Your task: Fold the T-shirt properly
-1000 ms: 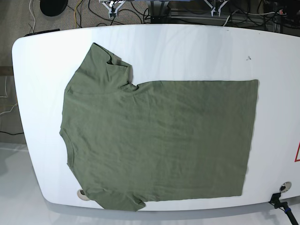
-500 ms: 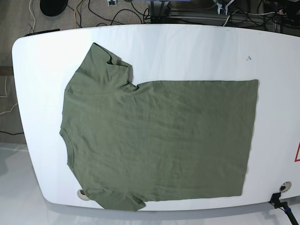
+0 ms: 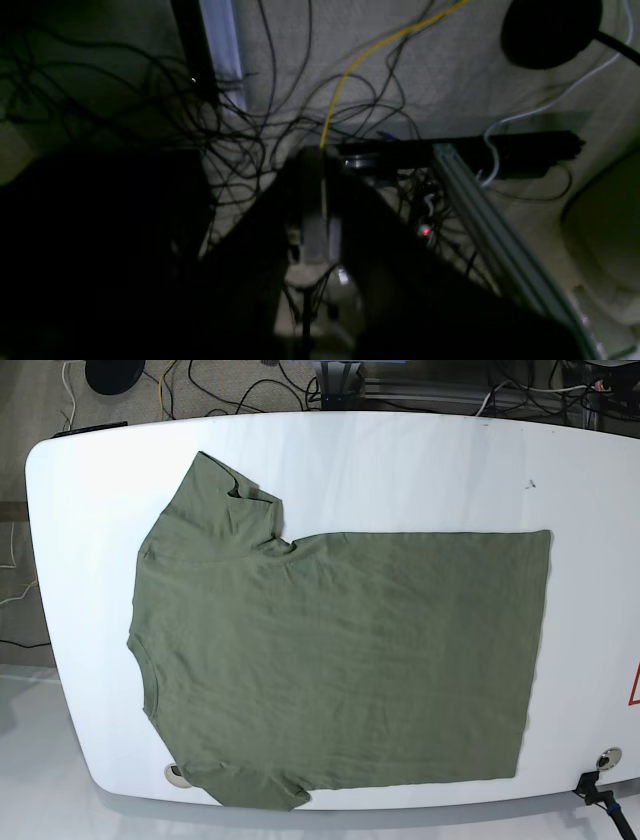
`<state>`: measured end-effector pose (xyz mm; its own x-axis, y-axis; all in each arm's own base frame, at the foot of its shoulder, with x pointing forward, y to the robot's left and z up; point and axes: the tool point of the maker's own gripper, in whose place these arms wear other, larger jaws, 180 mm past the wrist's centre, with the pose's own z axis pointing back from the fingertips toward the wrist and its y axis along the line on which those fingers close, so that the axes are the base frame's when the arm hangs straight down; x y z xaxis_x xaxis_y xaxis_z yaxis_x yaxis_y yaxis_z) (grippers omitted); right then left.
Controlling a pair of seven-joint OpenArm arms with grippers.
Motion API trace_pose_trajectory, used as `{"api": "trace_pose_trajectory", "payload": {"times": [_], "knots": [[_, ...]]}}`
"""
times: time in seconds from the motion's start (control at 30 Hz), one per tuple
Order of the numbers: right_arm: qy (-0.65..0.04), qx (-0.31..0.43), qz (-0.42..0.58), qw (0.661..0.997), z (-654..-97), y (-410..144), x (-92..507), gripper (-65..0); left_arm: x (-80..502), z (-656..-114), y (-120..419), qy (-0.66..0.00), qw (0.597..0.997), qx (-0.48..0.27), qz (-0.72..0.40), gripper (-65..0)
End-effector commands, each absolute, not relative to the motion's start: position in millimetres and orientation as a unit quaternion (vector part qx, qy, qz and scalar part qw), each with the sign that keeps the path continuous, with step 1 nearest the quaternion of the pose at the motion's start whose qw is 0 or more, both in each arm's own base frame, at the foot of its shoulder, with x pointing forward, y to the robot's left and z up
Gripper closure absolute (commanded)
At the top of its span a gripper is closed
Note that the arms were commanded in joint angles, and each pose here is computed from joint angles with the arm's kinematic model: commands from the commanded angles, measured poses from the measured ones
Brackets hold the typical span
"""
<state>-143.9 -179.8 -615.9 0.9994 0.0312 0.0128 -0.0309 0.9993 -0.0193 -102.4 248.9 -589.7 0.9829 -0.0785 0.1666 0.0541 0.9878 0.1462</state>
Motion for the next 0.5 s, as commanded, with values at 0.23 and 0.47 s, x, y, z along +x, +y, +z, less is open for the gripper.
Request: {"api": "trace_pose_trajectory", "payload": {"times": [0.23,0.47], "knots": [[-0.032,-0.021,0.045,0.998,-588.3,-201.6,-146.6,0.0,-94.7,-552.4,258.2,-0.118,0.989,0.072,-0.061,0.0],[-0.087,-0.034,0.042,0.995,-552.9,-211.8,-129.8,0.0,-58.8,-512.9,262.2,-0.187,0.977,0.078,-0.070,0.0]]}}
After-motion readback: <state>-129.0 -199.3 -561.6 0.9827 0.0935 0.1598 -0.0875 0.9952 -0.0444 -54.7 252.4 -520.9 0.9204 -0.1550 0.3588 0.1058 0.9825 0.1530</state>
